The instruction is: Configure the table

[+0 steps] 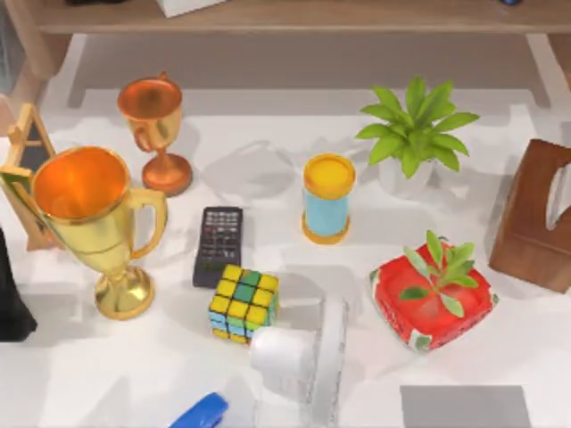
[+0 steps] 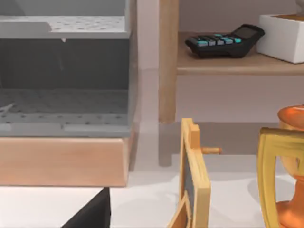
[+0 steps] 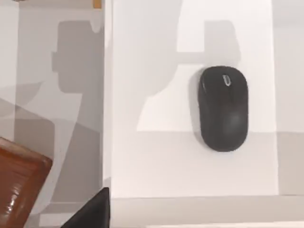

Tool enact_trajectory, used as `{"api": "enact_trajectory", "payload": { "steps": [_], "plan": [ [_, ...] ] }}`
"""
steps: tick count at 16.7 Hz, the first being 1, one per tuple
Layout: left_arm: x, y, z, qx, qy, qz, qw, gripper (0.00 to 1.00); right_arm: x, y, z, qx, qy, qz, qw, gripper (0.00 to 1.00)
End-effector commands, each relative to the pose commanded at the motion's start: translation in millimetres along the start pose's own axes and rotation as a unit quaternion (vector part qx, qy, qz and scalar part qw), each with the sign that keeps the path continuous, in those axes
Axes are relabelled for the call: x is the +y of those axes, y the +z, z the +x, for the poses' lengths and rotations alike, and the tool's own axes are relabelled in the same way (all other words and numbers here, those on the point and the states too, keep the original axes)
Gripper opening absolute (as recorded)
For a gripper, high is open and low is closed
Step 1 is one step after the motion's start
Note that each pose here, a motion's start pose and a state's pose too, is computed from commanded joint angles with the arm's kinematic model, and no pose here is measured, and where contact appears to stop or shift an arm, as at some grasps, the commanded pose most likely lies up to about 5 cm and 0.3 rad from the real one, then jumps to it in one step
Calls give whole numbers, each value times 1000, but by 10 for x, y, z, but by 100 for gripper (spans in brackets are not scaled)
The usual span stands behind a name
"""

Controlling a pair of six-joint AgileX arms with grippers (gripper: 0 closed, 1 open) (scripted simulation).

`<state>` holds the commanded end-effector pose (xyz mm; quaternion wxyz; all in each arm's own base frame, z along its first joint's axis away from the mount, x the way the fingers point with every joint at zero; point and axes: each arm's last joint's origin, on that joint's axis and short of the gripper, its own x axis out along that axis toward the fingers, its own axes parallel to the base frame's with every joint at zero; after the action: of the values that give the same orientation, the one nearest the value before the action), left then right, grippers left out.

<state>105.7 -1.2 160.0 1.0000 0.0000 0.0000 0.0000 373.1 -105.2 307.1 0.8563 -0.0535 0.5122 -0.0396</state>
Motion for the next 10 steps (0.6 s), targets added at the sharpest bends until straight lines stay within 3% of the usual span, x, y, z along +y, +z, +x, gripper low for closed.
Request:
{"api": "enact_trajectory", "payload": {
  "steps": [6,10],
  "plan": [
    [0,0,0,0,0,0,1000,100,-491,271,1204,145,41,-5,988,100],
    [0,0,0,0,0,0,1000,100,-554,254,1679,187,67,-13,980,100]
  ]
}}
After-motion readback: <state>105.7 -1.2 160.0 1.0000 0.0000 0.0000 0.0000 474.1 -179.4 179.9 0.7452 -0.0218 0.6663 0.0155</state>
